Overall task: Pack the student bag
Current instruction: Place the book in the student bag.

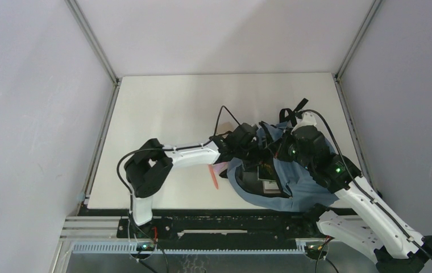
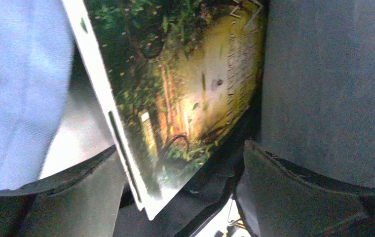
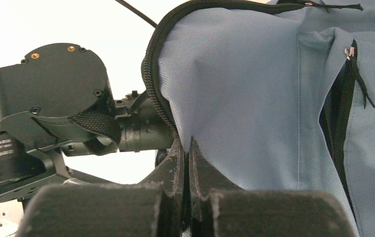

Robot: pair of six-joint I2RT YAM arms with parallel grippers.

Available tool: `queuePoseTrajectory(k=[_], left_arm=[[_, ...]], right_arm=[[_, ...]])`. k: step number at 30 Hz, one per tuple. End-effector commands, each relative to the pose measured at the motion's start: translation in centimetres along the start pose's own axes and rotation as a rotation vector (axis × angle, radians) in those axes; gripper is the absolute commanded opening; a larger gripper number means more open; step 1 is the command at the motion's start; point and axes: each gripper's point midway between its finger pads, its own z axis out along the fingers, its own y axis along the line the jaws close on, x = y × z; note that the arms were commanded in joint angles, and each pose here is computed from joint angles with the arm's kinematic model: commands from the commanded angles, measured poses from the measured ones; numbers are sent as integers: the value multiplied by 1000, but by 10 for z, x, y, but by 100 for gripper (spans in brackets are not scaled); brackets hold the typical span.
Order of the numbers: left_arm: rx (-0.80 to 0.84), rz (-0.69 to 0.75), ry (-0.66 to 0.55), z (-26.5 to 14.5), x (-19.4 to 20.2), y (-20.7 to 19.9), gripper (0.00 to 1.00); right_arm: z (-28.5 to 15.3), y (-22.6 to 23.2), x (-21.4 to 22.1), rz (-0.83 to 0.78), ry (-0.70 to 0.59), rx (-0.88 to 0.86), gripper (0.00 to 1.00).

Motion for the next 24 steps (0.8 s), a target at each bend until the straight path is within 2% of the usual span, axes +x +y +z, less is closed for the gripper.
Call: queuePoseTrajectory(k=[1, 5, 11, 17, 24], left_arm=[[-16, 94, -88, -31, -17, -8, 85], [-13, 100, -97, -35, -20, -8, 70], [-19, 91, -87, -29, -21, -5, 56], [1, 79, -59, -21, -18, -7, 36], [-4, 74, -57, -16, -20, -6, 37]], right_arm=[[-4, 5, -18, 16, -71, -23, 0], [-4, 6, -20, 18, -76, -32, 0], [-3, 4, -20, 21, -74, -29, 0], [-4, 4, -20, 23, -74, -29, 0], [-4, 5, -20, 25, -70, -35, 0]])
